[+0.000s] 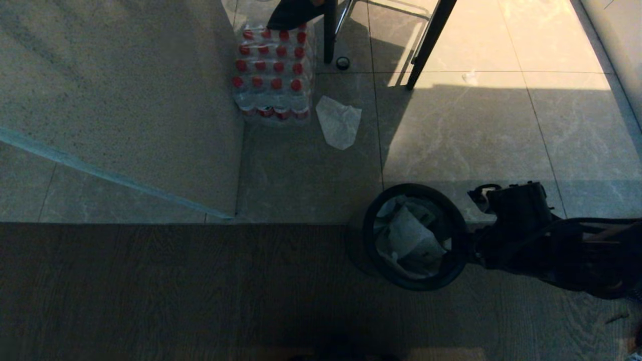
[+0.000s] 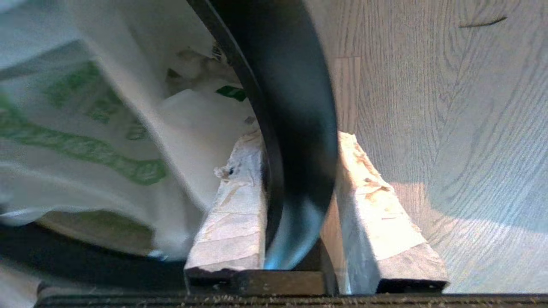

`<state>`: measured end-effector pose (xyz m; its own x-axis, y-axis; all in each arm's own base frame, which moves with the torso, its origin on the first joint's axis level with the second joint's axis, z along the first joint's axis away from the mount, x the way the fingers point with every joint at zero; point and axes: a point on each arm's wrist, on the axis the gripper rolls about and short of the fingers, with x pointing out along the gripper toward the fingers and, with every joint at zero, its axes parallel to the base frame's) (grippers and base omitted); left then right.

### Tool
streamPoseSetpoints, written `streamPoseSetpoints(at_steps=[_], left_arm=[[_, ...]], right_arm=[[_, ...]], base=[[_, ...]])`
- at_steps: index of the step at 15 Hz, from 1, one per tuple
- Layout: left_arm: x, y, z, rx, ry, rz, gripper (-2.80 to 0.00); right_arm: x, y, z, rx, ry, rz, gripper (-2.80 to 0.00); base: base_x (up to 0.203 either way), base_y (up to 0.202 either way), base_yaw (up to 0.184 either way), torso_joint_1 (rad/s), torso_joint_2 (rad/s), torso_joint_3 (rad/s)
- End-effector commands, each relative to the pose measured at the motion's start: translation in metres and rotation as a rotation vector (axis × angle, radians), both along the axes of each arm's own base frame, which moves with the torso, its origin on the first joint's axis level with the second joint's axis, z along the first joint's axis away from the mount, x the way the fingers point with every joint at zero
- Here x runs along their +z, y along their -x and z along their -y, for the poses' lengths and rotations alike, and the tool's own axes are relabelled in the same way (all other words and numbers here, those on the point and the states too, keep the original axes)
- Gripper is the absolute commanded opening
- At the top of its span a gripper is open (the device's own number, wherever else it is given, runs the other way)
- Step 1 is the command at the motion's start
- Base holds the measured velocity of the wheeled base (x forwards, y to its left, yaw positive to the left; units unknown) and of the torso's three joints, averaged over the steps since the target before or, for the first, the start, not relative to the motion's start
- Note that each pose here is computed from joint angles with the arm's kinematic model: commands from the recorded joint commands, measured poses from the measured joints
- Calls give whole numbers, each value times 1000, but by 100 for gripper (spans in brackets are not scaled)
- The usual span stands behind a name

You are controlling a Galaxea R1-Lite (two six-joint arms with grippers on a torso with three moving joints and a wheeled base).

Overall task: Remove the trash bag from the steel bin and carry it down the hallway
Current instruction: Place the outer trash can on the ground

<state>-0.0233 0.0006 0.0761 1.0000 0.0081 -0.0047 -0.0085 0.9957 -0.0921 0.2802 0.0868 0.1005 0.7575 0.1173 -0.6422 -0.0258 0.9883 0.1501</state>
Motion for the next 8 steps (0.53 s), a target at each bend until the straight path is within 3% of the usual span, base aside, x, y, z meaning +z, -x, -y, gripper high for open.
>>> streamPoseSetpoints(at_steps=[1, 6, 8], left_arm=[[0, 0, 0, 1, 1, 0, -280], [0, 0, 0, 1, 1, 0, -280], [0, 0, 0, 2, 1, 0, -280]], right_arm=[[14, 9, -1, 6, -9, 30, -280], [44, 31, 6, 8, -11, 38, -280], [43, 33, 7, 7, -8, 27, -280]], base=[[0, 0, 0, 0, 0, 0], [0, 0, 0, 0, 0, 0], [0, 0, 0, 0, 0, 0]])
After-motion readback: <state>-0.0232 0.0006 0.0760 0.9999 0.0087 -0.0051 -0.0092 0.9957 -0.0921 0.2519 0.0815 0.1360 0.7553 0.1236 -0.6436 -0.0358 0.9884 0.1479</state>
